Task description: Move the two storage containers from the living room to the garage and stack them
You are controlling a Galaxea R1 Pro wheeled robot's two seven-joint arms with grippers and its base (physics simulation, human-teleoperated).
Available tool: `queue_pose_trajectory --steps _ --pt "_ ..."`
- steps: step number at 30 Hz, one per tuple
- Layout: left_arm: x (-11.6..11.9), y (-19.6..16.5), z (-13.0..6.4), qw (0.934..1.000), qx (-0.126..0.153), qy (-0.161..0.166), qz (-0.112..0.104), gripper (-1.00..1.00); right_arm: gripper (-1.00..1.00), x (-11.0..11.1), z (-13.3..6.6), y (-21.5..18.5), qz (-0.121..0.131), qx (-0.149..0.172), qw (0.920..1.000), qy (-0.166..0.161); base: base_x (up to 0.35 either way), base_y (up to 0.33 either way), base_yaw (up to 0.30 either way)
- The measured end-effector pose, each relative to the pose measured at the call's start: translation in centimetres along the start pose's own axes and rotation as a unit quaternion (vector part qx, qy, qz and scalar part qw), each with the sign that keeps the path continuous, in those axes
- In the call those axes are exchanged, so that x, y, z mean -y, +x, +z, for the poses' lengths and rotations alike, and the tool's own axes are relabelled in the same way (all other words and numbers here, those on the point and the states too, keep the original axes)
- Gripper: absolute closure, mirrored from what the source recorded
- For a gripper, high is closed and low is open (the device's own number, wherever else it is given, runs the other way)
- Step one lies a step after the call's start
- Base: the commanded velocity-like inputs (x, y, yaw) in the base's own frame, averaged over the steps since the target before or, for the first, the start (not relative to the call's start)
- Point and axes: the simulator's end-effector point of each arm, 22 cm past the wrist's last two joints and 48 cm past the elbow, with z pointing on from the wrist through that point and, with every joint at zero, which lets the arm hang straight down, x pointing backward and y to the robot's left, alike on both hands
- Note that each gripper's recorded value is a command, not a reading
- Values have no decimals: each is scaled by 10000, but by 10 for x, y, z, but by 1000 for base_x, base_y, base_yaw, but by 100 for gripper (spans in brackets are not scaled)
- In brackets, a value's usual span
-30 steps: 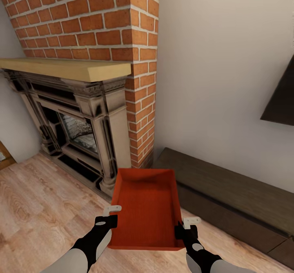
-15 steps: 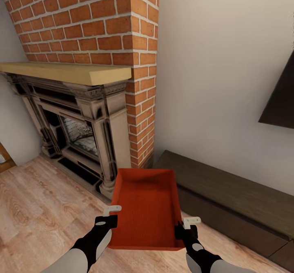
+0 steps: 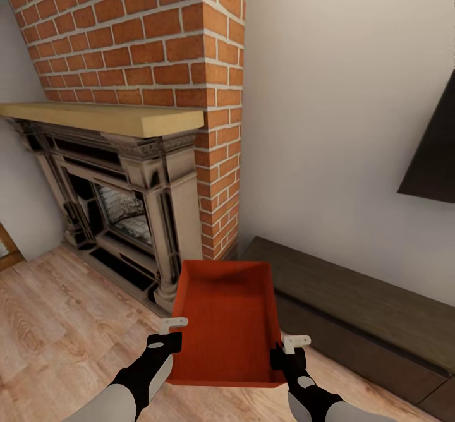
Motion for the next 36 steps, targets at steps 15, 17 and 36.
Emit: queue_pose_trajectory --steps 15,17,36 --pt "0 -12 -6 9999 119 6 -20 100 100 0 -3 -13 -6 121 9999 0 0 0 0" --pt "-1 -14 -7 9999 135 6 -23 100 100 0 -4 -15 -6 138 9999 0 0 0 0" --pt "-1 -29 -16 9996 287 12 -43 100 100 1 -8 -31 -7 292 9996 4 0 0 0"
